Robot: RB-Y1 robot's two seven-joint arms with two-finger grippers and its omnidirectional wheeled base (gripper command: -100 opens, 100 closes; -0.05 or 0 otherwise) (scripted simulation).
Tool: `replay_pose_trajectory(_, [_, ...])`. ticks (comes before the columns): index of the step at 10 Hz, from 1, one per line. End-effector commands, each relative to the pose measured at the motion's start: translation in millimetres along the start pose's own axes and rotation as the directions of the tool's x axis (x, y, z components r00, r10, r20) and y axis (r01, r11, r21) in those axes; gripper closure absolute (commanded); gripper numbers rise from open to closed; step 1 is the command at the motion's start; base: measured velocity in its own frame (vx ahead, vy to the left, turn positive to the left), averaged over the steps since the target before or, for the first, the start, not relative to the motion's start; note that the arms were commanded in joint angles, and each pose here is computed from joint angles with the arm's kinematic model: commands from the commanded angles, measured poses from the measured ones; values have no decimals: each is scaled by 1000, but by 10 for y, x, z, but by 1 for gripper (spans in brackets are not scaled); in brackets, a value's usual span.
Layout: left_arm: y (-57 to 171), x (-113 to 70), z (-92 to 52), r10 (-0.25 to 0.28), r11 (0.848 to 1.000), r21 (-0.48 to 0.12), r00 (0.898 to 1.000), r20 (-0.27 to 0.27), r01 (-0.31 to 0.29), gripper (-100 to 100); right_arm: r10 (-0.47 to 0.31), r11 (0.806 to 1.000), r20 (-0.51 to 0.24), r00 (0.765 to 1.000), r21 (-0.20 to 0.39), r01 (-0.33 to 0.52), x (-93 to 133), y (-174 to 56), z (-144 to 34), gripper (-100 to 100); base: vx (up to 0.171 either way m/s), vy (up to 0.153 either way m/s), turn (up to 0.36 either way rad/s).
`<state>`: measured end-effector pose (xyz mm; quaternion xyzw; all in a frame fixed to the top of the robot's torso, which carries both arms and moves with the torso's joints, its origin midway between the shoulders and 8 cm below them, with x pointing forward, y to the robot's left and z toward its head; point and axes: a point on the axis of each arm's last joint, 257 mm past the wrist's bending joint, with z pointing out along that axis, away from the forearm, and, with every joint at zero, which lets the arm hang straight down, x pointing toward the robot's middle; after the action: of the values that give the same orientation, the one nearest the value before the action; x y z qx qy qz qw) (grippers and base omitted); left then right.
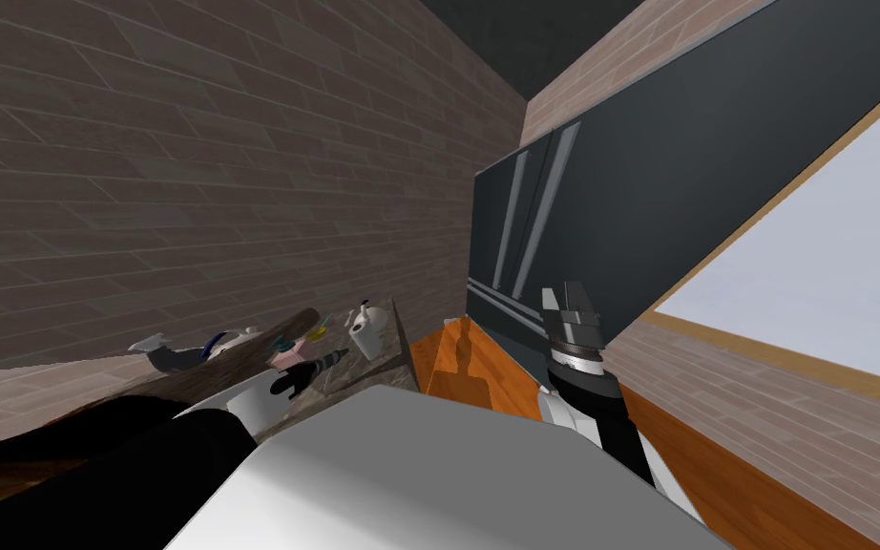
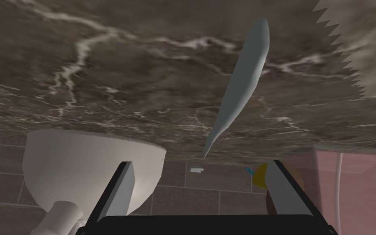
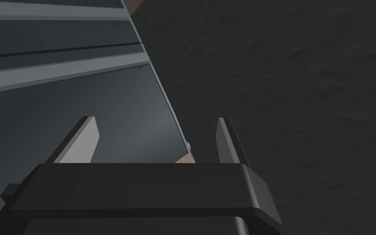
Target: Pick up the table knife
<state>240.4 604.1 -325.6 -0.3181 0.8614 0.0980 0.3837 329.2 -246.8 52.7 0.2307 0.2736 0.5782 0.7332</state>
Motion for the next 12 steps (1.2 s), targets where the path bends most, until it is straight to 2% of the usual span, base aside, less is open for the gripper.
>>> replay_pose_trajectory(1, [173,104,13,25,999,-31,999,-22,-25,-100,0,1000,0,1000,0,0,0,0,0,0,61,-7,-37])
replay_pose_trajectory(2, [319,210,-3,42,997,-59,998,-47,-45,-100,0,1000,0,1000,0,0,0,0,0,0,67,-5,-68])
replay_pose_trajectory(3, [219,146,-9,31,999,-43,999,-33,-32,-100,0,1000,0,1000,0,0,0,0,0,0,31,0,-11])
replay_pose_trajectory(4, [234,156,-12,34,998,-45,999,-36,-35,0,0,1000,0,1000,0,0,0,0,0,0,6,0,2])
replay_pose_trajectory(5, [289,200,28,26,998,-52,999,-34,-28,-100,0,1000,0,1000,0,0,0,0,0,0,17,11,-72])
replay_pose_trajectory(8, [319,228,54,21,998,-57,999,-34,-23,-100,0,1000,0,1000,0,0,0,0,0,0,18,21,-44])
replay_pose_trajectory(9, [321,231,56,21,998,-57,999,-34,-23,100,0,1000,0,1000,0,0,0,0,0,0,0,0,0])
replay_pose_trajectory(12, [352,233,54,25,998,-65,999,-35,-27,100,0,1000,0,1000,0,0,0,0,0,0,0,2,5])
